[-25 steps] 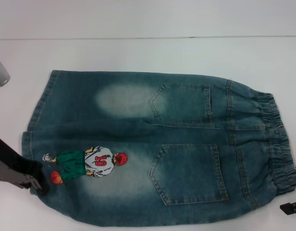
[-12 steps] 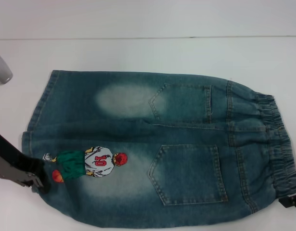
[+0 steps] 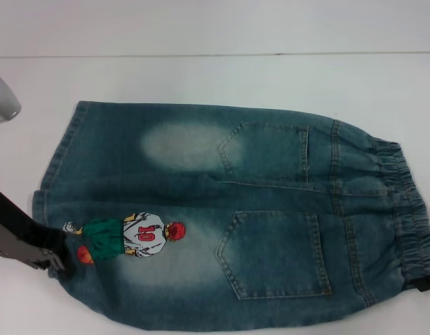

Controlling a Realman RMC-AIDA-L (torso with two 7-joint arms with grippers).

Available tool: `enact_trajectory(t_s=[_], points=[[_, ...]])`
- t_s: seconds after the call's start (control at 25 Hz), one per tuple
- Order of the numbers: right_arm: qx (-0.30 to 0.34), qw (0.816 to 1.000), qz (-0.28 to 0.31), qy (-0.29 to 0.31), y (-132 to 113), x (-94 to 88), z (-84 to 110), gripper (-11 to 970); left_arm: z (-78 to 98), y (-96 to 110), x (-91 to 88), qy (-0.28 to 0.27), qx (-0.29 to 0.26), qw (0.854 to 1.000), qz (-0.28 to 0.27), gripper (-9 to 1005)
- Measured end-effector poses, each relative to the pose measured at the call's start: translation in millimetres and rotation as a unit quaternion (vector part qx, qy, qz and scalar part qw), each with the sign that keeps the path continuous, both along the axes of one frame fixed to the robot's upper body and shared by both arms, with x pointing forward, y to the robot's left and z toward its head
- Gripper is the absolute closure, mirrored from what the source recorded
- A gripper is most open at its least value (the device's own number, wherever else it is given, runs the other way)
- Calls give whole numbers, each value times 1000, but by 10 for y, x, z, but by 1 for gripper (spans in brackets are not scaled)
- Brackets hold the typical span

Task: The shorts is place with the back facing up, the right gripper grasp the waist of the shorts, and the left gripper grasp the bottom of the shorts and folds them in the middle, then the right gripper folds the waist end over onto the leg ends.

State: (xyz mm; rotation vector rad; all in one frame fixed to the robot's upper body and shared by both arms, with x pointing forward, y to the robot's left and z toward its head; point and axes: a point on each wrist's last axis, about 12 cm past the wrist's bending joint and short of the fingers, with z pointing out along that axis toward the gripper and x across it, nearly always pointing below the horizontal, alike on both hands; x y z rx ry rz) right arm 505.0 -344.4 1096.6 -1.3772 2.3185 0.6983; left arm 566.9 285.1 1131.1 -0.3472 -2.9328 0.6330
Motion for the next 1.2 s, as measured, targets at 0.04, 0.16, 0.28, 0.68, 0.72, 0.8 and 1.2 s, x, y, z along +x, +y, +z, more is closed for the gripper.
enact_trajectory(t_s=[0.04,0.16,0.28,0.68,0.72,0.8,1.2], points=[[2,1000,-1,0,-11,-8,3,752,3,6,2,0,0,1000,0,895],[11,1000,-8,-1,-76,-39,31,831,27,50,17,-5,3,1000,2,896],[33,999,-24,1,-223,-84,119,902,59,101,42,-13,4,1000,6,896],[55,995,-79,6,-395,-54,284,903,148,128,175,-50,9,999,14,896],[57,995,-84,7,-397,-43,299,903,157,121,192,-55,9,998,14,896],[60,994,-95,6,-394,-9,328,903,175,105,221,-63,8,998,14,895],[88,986,-140,-15,-364,137,500,903,253,37,358,-107,-2,994,17,895]])
